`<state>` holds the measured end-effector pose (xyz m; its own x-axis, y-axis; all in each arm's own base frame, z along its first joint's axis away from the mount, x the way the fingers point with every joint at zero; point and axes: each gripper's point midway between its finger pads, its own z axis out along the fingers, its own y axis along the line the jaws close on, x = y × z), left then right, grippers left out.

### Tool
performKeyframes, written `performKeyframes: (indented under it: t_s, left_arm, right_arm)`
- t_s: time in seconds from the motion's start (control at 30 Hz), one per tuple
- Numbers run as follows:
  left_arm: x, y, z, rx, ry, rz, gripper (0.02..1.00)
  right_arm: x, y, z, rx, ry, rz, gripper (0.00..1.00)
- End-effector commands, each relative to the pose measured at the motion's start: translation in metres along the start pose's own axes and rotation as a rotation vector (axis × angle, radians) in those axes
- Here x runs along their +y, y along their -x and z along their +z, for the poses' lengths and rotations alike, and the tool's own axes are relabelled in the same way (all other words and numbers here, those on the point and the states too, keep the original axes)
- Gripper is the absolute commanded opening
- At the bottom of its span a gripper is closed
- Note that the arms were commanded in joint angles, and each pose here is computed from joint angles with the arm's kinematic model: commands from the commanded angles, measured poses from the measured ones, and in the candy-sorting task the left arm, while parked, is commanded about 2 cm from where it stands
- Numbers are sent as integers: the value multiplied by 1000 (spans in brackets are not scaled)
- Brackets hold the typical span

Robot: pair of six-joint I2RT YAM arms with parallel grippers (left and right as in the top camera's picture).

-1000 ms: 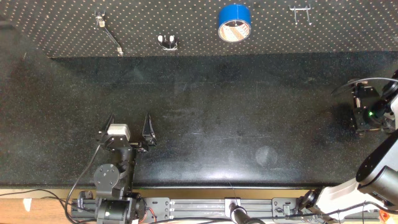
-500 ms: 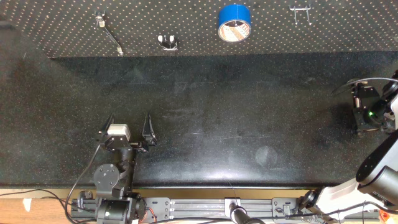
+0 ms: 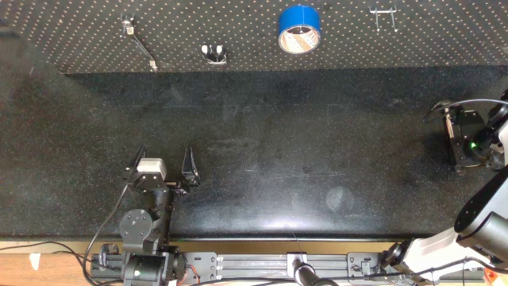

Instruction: Place Tools Onto Pegboard

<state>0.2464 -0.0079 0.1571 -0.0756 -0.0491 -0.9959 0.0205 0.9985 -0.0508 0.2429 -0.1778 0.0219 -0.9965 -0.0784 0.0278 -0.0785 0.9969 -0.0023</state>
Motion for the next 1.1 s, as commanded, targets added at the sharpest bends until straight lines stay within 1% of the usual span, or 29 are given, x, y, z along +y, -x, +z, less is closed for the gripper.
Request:
performKeyframes:
  t_s: [0.03, 0.1, 0.2, 0.23, 0.27, 0.33, 0.37, 0.4, 0.43, 0.47, 0.57, 0.63, 0.7, 0.8, 0.83, 0.87, 0.9, 0.93, 0.97, 1.0, 1.03, 1.1]
  left_arm:
    - [2, 0, 0, -2, 12, 9, 996]
    - [2, 0, 0, -2, 12, 9, 996]
    - [2, 0, 0, -2, 12, 9, 996]
    - [2, 0, 0, -2, 12, 9, 996]
    - [2, 0, 0, -2, 12, 9, 996]
    - [2, 0, 0, -2, 12, 9, 996]
    - [2, 0, 0, -2, 12, 9, 996]
    - [2, 0, 0, -2, 12, 9, 996]
    - [2, 0, 0, -2, 12, 9, 996]
    - [2, 0, 0, -2, 12, 9, 996]
    - [2, 0, 0, -2, 12, 9, 996]
    - [2, 0, 0, -2, 12, 9, 996]
    - [2, 0, 0, -2, 12, 9, 996]
    - [2, 0, 0, -2, 12, 9, 996]
    - [2, 0, 0, -2, 12, 9, 996]
    - [2, 0, 0, -2, 12, 9, 996]
    - [2, 0, 0, -2, 12, 9, 996]
    - [2, 0, 0, -2, 12, 9, 996]
    - [2, 0, 0, -2, 12, 9, 996]
    - [2, 0, 0, -2, 12, 9, 996]
    - [2, 0, 0, -2, 12, 9, 996]
    - [2, 0, 0, -2, 12, 9, 998]
  right_arm:
    - [3, -3, 10, 24, 28, -4, 169]
    - [3, -4, 11, 27, 30, -4, 169]
    - [3, -4, 14, 33, 35, -4, 288]
    - [4, -4, 14, 34, 36, -4, 297]
    - [4, -4, 15, 36, 38, -4, 338]
    - [4, -4, 17, 39, 40, -4, 338]
    - [4, -4, 18, 41, 42, -4, 294]
    - [4, -4, 18, 40, 41, -4, 145]
    - [3, -4, 18, 38, 40, -4, 97]
    - [3, -3, 18, 35, 37, -4, 80]
    - [2, 0, 16, 16, 34, -2, 77]
    - [6, 15, 2, -82, 52, 5, 75]
    - [12, 40, -22, -241, 83, 46, 73]
    - [33, 73, -90, -535, 169, 125, 73]
    - [40, 78, -105, -589, 194, 127, 73]
    - [66, 91, -145, -723, 249, 85, 73]
    - [79, 100, -165, -785, 253, 60, 73]
    - [95, 109, -184, -846, 246, 17, 73]
    - [120, 122, -206, -919, 251, -47, 73]
    - [145, 133, -220, -956, 243, -83, 73]
    - [157, 138, -225, -968, 226, -89, 73]
    - [181, 145, -231, -986, 209, -132, 73]
